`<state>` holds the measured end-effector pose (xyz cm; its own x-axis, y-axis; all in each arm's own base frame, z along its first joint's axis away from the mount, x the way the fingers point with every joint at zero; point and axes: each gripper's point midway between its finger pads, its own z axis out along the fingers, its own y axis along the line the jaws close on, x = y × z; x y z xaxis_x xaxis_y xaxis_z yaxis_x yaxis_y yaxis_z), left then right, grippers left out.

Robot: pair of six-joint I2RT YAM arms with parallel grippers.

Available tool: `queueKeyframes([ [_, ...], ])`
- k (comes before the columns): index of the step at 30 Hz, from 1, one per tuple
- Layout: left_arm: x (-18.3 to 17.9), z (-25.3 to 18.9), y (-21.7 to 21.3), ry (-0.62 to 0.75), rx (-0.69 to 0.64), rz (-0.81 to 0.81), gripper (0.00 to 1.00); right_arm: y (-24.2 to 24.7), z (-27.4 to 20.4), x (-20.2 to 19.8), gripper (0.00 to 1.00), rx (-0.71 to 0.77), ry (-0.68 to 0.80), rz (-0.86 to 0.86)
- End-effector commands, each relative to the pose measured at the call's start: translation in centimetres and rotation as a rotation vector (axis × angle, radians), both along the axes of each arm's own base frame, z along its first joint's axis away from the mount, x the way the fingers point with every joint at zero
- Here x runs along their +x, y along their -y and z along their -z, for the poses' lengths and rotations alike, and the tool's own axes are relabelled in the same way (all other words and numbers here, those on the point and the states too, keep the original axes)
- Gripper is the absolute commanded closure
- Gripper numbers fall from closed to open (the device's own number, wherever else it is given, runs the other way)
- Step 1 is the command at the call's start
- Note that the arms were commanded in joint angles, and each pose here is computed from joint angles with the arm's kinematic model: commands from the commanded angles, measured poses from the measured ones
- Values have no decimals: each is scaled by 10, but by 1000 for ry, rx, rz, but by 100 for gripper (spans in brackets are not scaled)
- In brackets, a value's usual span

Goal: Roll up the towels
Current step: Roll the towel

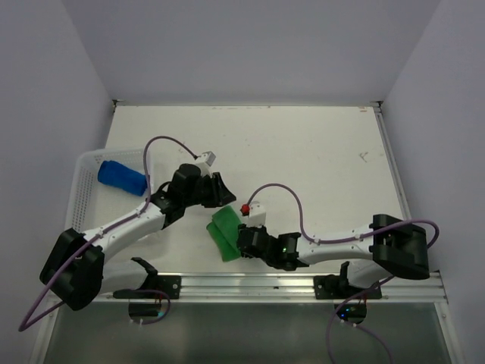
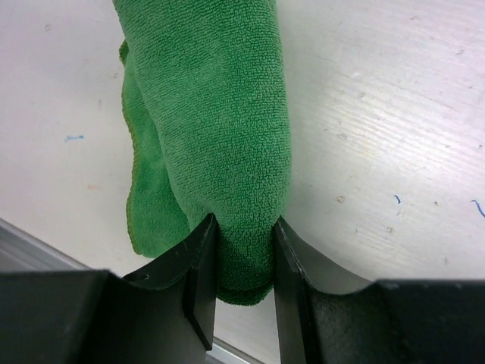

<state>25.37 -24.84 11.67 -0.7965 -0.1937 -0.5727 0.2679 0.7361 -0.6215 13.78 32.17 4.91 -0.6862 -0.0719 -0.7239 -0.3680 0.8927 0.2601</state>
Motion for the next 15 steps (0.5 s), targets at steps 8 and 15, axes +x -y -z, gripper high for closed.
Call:
queueKeyframes([
  [8,-6,-21,12,48,-82,79,59,22,2,11,85,-371,227,144],
  [15,-17,-17,14,34,-116,103,60,2,-14,0,84,-537,374,139],
])
